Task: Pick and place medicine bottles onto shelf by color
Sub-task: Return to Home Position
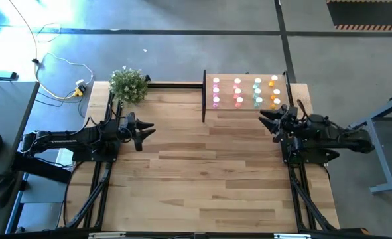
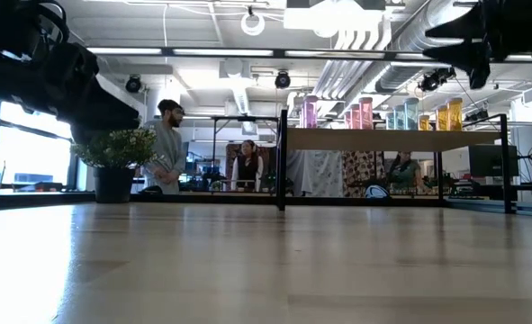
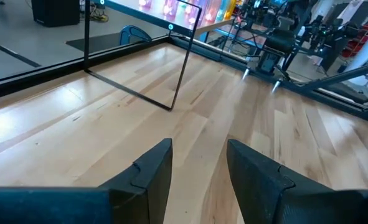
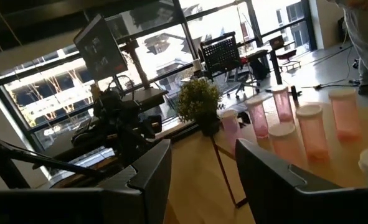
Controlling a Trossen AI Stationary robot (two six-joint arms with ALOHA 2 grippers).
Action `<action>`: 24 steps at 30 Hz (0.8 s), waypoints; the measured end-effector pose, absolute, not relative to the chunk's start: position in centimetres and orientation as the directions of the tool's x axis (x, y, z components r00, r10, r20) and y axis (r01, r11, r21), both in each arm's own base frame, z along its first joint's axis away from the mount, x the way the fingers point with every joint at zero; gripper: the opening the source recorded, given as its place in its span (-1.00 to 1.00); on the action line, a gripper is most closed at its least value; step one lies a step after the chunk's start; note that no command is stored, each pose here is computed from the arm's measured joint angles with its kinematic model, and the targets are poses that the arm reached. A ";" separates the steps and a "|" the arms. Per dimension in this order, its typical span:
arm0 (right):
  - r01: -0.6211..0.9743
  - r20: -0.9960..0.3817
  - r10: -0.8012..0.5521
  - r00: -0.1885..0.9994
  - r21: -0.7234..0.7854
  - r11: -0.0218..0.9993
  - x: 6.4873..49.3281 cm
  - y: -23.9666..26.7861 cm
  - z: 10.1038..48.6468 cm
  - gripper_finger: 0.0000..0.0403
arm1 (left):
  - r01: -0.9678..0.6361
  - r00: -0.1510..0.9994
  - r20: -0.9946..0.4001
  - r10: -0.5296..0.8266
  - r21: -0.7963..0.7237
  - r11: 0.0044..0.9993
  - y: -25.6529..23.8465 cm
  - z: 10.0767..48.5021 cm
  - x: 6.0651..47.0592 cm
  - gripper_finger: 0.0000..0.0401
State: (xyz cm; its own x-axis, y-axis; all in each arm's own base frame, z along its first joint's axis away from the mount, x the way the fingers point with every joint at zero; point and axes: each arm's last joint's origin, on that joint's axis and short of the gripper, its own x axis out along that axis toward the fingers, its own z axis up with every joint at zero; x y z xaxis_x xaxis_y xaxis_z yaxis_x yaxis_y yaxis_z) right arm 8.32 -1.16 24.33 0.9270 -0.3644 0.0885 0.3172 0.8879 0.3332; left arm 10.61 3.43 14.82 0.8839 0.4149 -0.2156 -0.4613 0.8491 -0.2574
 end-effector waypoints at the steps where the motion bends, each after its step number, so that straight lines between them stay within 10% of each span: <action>1: 0.317 0.086 -0.364 0.927 0.335 0.887 8.3 -1.2 23.8 -0.16 | -0.461 0.884 -0.215 0.415 -0.258 0.849 3.4 14.8 10.6 -0.29; 24: 0.239 0.036 -0.274 0.961 0.391 0.889 9.8 -0.9 17.0 -0.16 | -0.461 0.884 -0.214 0.415 -0.258 0.849 3.4 14.8 10.6 -0.30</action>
State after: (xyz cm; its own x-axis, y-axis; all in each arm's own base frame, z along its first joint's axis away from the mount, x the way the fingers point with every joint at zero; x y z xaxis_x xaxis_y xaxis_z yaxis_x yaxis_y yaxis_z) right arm 9.75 -0.93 17.00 0.9610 -0.2740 0.0361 0.2387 0.8887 0.3915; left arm 10.62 3.43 14.84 0.8844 0.4147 -0.2143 -0.4607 0.8493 -0.2577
